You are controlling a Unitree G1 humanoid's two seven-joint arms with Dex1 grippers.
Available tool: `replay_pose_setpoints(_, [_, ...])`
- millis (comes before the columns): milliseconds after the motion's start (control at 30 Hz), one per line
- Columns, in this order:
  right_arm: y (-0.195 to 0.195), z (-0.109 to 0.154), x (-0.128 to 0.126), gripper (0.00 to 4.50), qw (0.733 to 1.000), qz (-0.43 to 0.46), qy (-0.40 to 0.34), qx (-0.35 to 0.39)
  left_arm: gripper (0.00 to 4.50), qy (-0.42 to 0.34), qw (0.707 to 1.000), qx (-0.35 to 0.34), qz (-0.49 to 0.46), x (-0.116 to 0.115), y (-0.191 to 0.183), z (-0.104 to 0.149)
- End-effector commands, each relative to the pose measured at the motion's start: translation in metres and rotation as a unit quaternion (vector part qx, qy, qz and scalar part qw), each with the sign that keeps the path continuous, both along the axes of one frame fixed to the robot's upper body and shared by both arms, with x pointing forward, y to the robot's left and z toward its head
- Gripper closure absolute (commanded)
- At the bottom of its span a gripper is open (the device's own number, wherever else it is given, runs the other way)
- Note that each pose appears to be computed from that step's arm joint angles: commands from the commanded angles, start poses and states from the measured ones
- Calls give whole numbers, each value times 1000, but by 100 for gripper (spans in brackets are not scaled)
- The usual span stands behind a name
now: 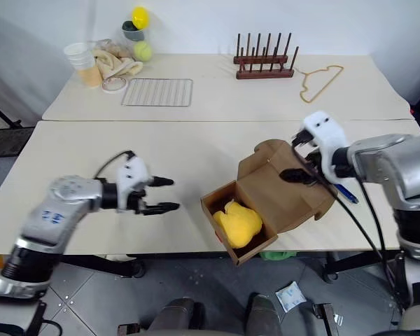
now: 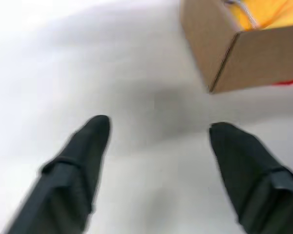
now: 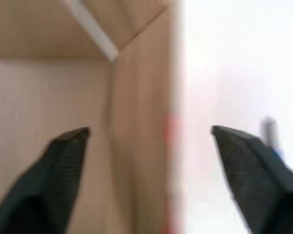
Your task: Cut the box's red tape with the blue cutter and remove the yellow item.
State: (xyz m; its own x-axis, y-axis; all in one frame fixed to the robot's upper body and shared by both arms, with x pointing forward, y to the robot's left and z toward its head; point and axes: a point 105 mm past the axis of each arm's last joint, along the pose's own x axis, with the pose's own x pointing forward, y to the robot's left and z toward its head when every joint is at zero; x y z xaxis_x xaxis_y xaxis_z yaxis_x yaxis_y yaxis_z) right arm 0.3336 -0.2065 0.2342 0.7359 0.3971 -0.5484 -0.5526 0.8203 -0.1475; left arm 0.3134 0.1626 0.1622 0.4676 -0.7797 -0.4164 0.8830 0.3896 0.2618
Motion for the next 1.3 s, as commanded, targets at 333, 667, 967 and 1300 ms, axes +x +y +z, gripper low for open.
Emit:
replay_pose_setpoints(333, [0, 62, -35, 0, 938, 228, -239, 109, 3, 19, 995, -57, -80, -39, 7, 23])
replay_pose_setpoints(667, [-28, 20, -111, 0, 897, 363, -246, 51, 3, 109, 993, 0, -42, -42, -40, 37])
replay_pose_setpoints(967, [-20, 17, -122, 0, 900, 366, -231, 52, 3, 99, 985, 54, -132, -25, -102, 53])
replay_pose_setpoints(1300, [-7, 21, -124, 0, 902, 370, -216, 61, 3, 83, 960, 117, -242, -17, -172, 16])
